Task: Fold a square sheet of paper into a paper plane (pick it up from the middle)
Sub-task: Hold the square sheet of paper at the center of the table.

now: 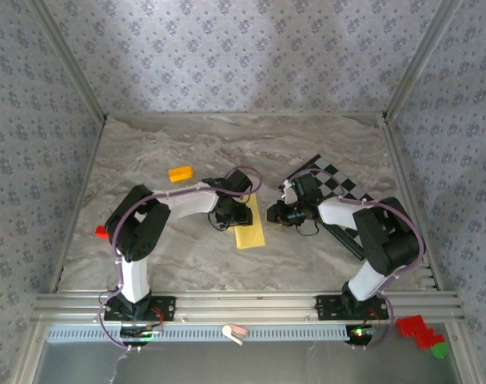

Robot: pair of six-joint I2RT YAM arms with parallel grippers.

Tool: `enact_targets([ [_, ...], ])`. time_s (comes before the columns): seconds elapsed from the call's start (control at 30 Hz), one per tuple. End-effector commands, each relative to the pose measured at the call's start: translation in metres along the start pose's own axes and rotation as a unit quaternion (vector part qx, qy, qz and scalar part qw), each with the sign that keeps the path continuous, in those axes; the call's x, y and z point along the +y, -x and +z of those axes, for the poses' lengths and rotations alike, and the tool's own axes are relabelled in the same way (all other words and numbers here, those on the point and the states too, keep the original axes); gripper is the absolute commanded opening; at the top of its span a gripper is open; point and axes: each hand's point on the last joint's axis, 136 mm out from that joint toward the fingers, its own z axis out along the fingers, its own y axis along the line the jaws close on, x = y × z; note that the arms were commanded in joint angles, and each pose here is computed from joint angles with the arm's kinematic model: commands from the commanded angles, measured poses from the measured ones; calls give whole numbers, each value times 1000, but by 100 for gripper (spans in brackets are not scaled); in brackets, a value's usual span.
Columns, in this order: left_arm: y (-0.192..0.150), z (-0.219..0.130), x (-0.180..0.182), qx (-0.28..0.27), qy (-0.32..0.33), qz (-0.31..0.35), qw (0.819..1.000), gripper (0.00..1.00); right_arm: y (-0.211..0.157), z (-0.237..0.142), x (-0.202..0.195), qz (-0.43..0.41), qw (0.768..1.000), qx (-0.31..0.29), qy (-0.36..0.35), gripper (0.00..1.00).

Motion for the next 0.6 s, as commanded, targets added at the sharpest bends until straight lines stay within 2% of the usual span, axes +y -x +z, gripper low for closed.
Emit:
enact_targets([
  [0.0, -3, 52, 43, 0, 74, -2, 997, 54, -1, 4, 8, -4, 1000, 14, 10, 16],
  [0.3, -4, 53, 44, 0, 75, -2, 997, 54, -6, 19, 24, -3, 998, 39, 43, 2],
  [0.57, -4, 53, 44, -1, 74, -2, 997, 54, -10, 28, 30, -2, 997, 54, 51, 0],
])
